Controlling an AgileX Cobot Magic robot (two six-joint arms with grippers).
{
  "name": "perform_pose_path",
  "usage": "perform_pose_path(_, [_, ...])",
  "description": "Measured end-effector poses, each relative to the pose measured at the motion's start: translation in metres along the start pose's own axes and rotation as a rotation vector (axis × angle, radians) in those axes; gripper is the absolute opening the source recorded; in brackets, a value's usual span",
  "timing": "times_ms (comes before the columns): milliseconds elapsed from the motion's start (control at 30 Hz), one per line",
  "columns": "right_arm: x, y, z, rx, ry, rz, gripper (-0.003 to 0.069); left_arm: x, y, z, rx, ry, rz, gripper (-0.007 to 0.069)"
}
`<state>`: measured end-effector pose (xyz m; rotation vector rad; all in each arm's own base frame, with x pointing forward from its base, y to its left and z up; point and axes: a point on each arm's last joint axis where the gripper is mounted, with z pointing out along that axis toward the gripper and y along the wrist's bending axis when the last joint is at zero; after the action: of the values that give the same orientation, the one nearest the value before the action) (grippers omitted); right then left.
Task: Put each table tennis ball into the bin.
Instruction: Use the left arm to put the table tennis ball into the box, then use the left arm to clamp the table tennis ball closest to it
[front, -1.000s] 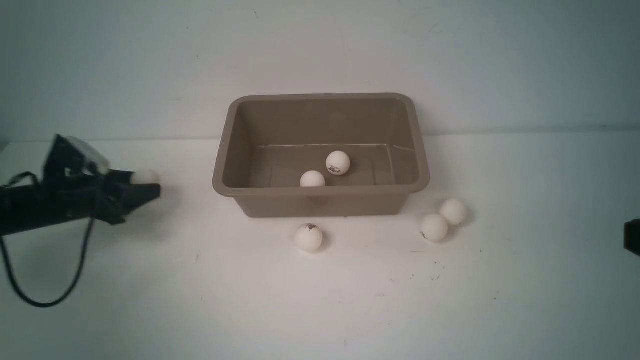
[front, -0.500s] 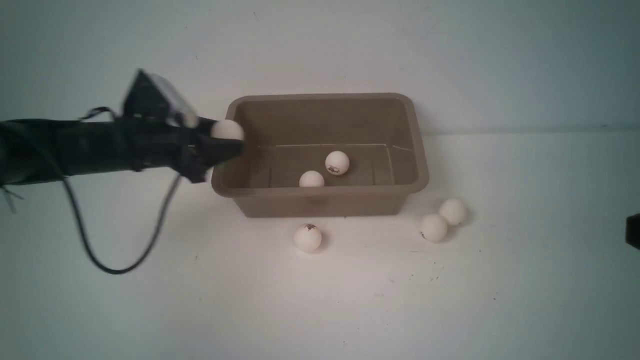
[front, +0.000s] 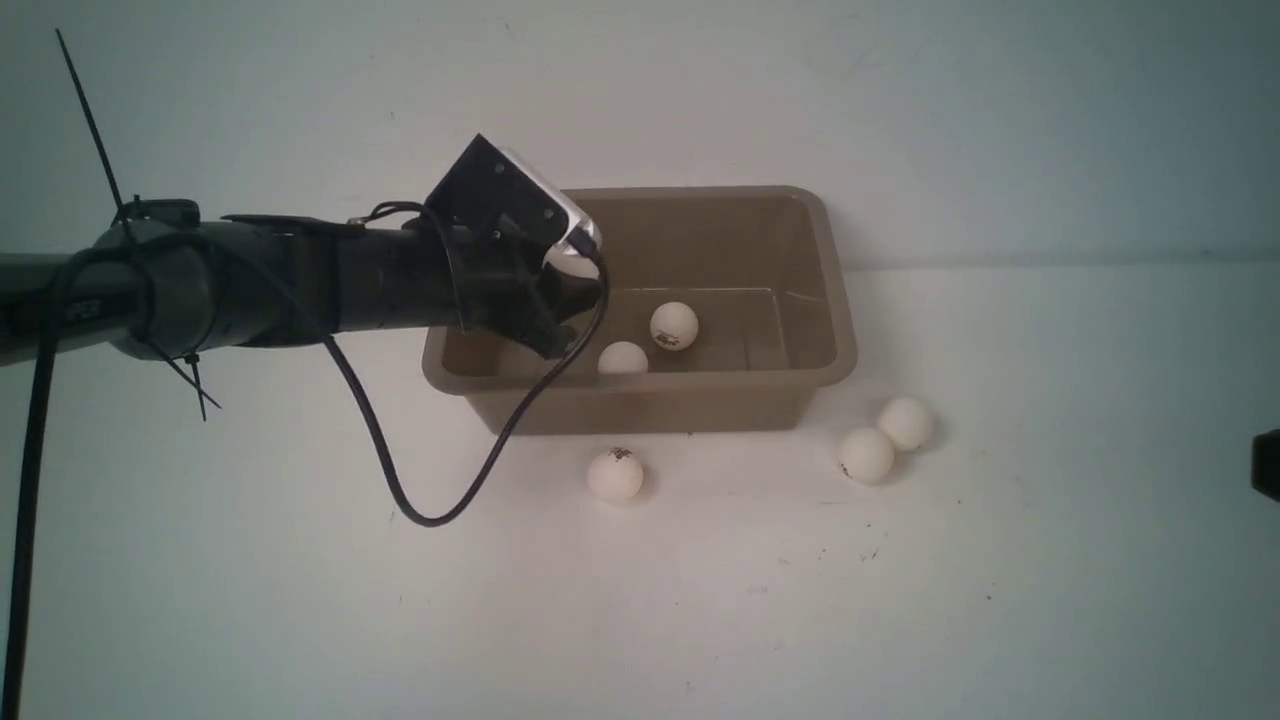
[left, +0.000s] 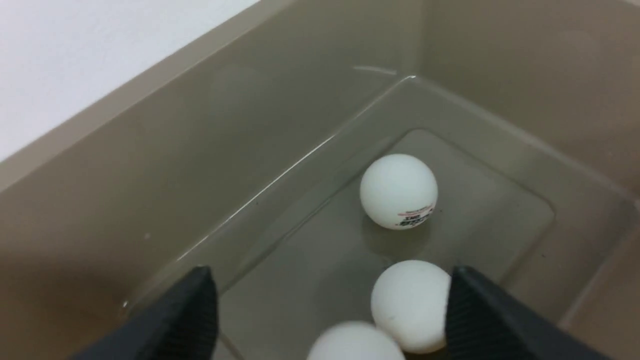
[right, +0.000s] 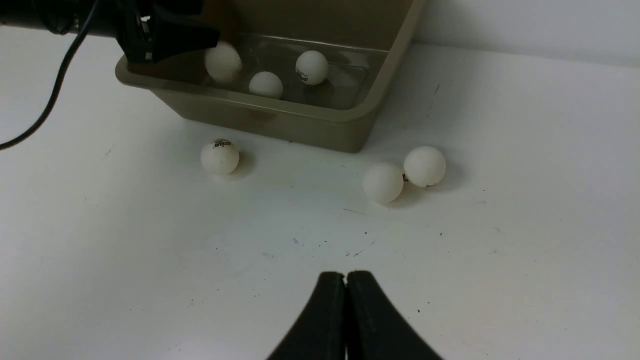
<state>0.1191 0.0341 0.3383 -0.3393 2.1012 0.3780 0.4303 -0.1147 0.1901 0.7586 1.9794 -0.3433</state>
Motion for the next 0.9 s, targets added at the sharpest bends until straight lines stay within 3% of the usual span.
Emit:
perform_pose_path(233, [0.000,0.000,0.000,-0.001,-0.001,0.001,-0.0010,-0.006,0.001,-0.006,-0.023,-0.002,0.003,0.0582])
perform_pose_path(433, [0.000,0.000,0.000,-0.001,0.000,0.001,-0.0010,-0.042,-0.004,-0.045,-0.038,-0.075,-0.060,0.0496])
perform_pose_path(600, [0.000,0.000,0.000,0.000,-0.001,0.001,-0.0010,-0.067,-0.022,-0.094,0.003,-0.111,-0.083,0.0353])
perform_pose_path(767, [-0.001,0.000,0.000,0.003,-0.006,-0.001,-0.0010,-0.058,-0.063,-0.159,0.121,0.005,-0.051,0.0048])
perform_pose_path(900, [-0.001,0.000,0.000,0.004,-0.008,-0.002,-0.0010,-0.033,-0.078,-0.176,0.140,0.083,-0.101,0.0008])
